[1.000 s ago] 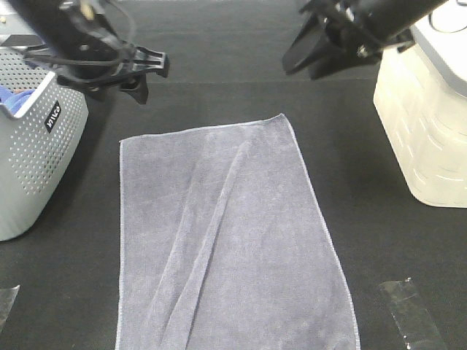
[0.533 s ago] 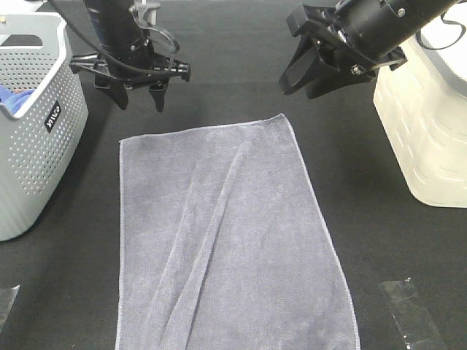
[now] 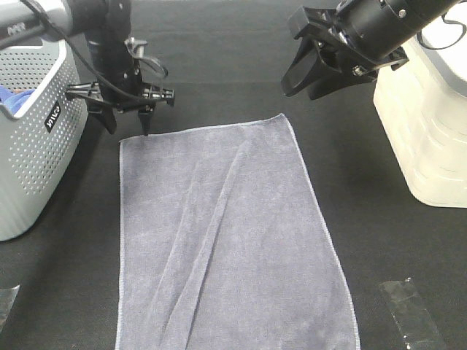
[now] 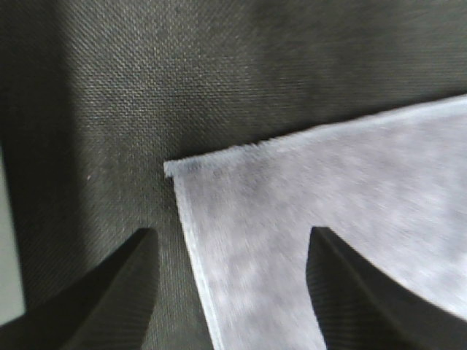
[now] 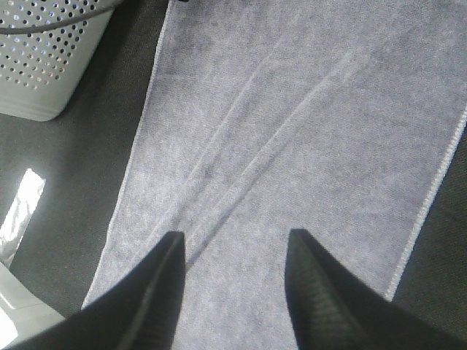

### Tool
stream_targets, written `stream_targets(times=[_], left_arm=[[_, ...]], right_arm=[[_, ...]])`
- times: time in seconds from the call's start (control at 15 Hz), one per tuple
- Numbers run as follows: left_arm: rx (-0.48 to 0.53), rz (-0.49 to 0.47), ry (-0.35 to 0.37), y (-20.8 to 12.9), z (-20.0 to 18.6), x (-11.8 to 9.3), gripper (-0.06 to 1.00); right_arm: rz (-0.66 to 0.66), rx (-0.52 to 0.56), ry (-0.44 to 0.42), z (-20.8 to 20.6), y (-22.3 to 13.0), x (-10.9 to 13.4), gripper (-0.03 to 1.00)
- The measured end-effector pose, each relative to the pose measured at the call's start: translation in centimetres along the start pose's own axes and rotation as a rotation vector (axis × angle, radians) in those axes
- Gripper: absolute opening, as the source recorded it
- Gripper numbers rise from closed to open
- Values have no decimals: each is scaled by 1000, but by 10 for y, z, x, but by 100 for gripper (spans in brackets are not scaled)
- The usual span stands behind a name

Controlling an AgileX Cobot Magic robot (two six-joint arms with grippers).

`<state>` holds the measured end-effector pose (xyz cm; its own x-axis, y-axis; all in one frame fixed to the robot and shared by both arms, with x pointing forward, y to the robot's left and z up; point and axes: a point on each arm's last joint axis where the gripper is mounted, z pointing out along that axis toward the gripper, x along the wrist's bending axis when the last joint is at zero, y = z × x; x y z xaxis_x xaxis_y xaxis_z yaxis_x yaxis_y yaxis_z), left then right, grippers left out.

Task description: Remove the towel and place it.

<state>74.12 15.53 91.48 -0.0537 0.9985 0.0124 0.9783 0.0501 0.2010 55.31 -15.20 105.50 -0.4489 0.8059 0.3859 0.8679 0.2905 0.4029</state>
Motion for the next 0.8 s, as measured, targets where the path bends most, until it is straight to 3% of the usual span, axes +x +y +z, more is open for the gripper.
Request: stream_targets(times=[0.8], left_arm=[[-8,39,89,1,38,9,58]], right_arm=[[-1,4,1,0,0,0,43]])
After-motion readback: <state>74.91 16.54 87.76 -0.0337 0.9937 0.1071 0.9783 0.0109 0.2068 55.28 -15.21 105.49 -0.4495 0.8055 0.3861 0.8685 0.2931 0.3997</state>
